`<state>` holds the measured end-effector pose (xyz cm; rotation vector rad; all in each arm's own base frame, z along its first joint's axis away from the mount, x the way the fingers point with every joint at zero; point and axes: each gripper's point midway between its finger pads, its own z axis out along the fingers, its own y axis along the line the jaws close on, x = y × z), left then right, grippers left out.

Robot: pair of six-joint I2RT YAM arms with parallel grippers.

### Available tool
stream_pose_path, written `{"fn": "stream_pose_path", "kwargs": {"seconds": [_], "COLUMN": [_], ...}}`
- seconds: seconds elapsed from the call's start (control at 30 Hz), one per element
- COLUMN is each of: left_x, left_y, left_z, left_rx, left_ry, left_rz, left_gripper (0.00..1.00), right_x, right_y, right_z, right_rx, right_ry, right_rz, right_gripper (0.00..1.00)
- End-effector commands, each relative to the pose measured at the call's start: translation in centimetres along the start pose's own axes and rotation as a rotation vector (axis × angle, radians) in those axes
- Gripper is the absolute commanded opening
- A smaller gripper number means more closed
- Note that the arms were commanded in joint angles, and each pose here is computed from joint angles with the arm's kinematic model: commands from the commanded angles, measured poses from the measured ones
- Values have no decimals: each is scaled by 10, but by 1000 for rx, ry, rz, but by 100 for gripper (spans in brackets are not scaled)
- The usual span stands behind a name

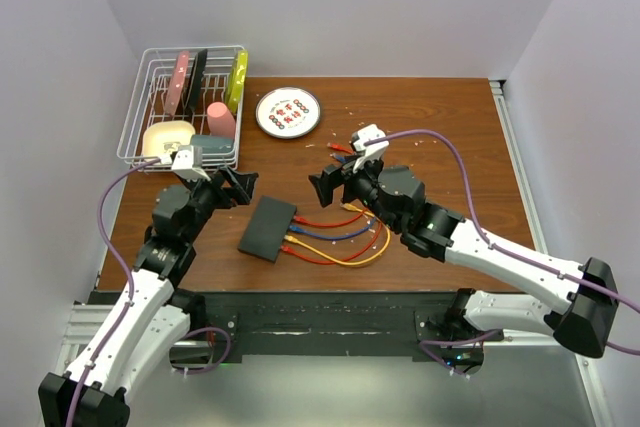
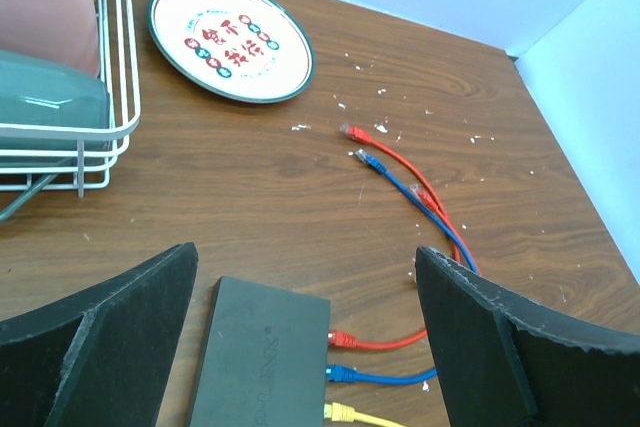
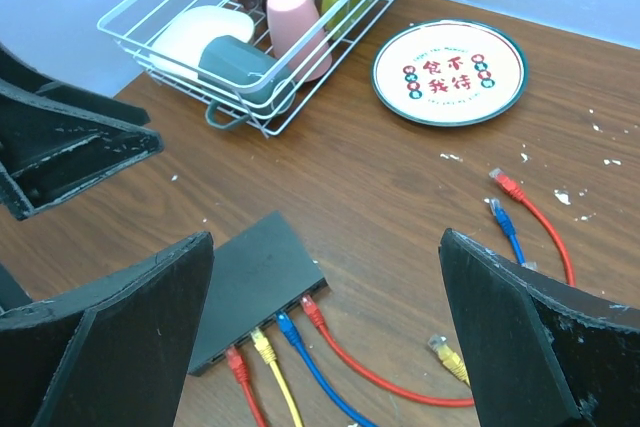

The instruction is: Insert the plug into the switch port

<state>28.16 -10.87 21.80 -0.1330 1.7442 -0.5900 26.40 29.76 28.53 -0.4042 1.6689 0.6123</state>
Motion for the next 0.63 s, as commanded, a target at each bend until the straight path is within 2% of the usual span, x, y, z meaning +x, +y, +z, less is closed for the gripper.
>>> {"fn": "stream_pose_path", "kwargs": {"seconds": [0.0, 0.4, 0.53, 0.6], "left_x": [-14, -17, -17, -22], "left_y": [-6, -2, -4, -1], "left_z": [-1, -6, -7, -6], "left_rx": [26, 3, 34, 15], "left_ry": [-68, -87, -101, -121], "left_rz": [-19, 7, 69, 79], "left_gripper": [96, 96, 98, 100], "right_x": [-27, -36, -23, -31], "right_y": [-2, -3, -25, -34], "right_z": [-7, -28, -32, -36], "right_rx": [16, -28, 83, 113], "right_ry": [-111, -184, -209, -282], "right_rz": [63, 62, 160, 164], "right_gripper": [99, 99, 99, 99]}}
